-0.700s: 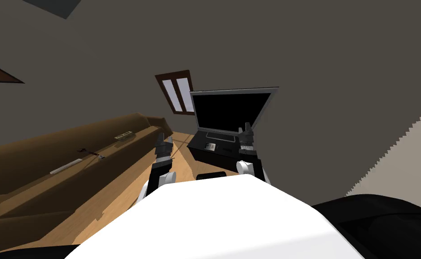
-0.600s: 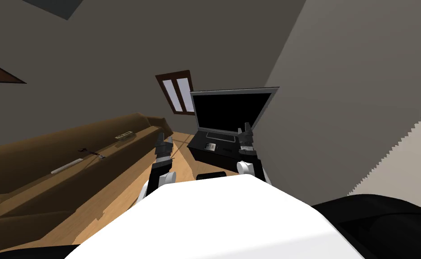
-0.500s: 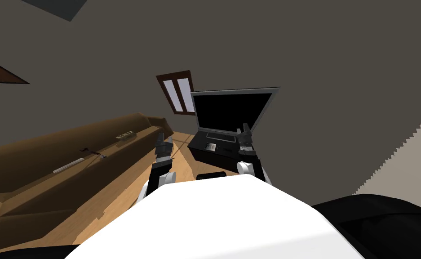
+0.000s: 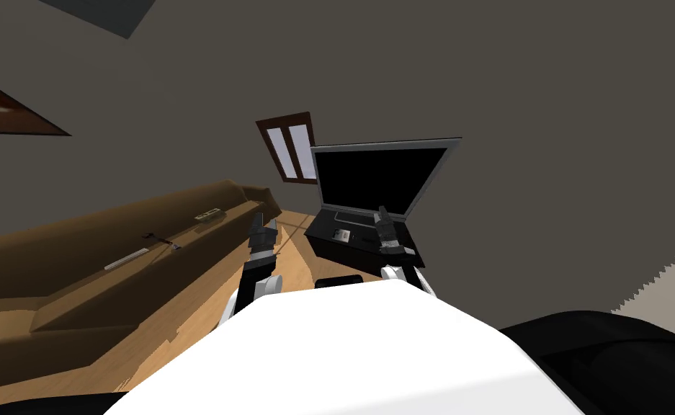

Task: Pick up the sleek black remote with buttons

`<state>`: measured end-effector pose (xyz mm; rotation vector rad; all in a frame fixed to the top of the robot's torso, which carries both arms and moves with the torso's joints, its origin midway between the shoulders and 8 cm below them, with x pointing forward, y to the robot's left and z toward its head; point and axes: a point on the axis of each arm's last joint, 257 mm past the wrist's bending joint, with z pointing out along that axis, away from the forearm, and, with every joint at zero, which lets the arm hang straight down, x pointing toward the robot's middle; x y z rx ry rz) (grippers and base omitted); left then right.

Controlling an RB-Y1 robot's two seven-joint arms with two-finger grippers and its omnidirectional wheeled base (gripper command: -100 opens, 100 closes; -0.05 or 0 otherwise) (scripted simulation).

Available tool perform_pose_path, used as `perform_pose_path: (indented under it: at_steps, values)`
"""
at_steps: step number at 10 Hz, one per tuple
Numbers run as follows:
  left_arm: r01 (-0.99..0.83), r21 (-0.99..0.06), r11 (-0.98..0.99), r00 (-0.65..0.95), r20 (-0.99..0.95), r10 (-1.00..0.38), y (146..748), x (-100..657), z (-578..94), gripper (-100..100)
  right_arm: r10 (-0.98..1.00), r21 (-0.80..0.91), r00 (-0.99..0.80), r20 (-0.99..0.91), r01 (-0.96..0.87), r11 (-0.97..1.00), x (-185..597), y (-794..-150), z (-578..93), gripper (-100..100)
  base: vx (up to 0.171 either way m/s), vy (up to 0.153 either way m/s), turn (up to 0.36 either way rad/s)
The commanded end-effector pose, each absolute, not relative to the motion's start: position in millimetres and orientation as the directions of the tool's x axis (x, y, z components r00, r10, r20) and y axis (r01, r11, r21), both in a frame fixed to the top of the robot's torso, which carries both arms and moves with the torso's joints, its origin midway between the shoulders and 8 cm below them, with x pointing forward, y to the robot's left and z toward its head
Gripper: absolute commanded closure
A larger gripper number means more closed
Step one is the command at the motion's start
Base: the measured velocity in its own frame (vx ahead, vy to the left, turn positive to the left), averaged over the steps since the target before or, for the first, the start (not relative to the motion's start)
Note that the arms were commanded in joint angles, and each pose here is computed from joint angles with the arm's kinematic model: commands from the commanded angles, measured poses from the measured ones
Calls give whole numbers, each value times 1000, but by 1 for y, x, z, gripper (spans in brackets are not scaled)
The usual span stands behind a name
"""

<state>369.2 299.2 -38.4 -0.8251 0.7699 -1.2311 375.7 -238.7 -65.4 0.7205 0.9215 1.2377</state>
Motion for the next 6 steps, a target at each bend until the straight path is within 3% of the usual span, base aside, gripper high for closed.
perform_pose_path:
  at_steps: [1,6]
  values:
    - [483,-865,134,169,-58,-984,299,369,-38,0,974,878,43,-223,-424,220,378,-234,-90,-100,-21,56,63]
    - [483,-865,134,169,-58,-984,299,369,-38,0,947,909,-43,-318,-298,292,372,-222,-170,-100,-34,88,70]
